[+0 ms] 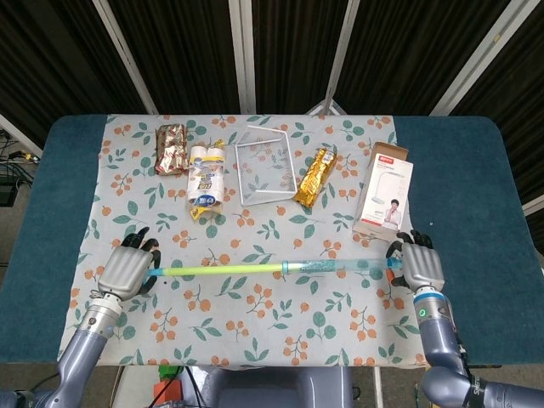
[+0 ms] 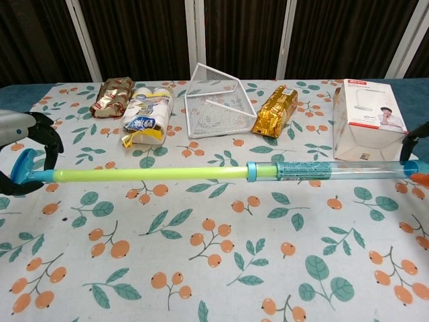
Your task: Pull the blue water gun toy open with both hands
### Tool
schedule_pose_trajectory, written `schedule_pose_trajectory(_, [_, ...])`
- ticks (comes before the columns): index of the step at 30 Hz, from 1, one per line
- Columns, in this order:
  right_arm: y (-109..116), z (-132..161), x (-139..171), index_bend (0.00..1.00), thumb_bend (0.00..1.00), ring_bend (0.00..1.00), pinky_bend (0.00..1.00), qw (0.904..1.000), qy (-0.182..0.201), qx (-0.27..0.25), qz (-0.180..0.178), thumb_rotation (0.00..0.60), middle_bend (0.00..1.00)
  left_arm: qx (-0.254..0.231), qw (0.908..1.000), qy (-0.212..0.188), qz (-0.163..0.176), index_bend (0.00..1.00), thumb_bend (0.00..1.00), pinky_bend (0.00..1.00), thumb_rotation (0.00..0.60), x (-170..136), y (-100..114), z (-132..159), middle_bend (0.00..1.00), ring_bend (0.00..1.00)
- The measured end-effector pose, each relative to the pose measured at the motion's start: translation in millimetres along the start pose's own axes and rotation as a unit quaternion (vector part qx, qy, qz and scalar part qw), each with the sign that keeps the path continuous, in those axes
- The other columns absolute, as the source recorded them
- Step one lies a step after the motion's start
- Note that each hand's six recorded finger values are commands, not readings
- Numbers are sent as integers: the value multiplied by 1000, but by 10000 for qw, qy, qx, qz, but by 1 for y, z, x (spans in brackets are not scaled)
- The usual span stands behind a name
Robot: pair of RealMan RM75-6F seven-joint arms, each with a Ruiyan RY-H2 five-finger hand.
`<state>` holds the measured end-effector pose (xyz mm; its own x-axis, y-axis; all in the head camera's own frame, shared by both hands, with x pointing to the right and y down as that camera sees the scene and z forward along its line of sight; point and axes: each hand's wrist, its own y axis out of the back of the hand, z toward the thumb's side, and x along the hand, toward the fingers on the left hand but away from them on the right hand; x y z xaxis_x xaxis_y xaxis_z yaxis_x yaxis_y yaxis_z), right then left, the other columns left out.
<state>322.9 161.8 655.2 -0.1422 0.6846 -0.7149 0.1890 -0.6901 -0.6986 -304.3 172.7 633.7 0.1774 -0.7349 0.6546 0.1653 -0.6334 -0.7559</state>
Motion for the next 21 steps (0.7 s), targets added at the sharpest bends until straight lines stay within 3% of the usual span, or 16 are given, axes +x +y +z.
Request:
schedule_pose_trajectory(14, [1,-11,-2,680,407,0,0,9999,-126,-24,16,600,31,130,9999,-33,-92,652,499,146,600,-6,-3,-14,217,51])
schedule_pose_trajectory(21, [1,-12,-1,665,408,0,0,9999,-136,-20,32,600,30,88,9999,-62,-106,502,450,134,600,-6,-4,-14,172,50])
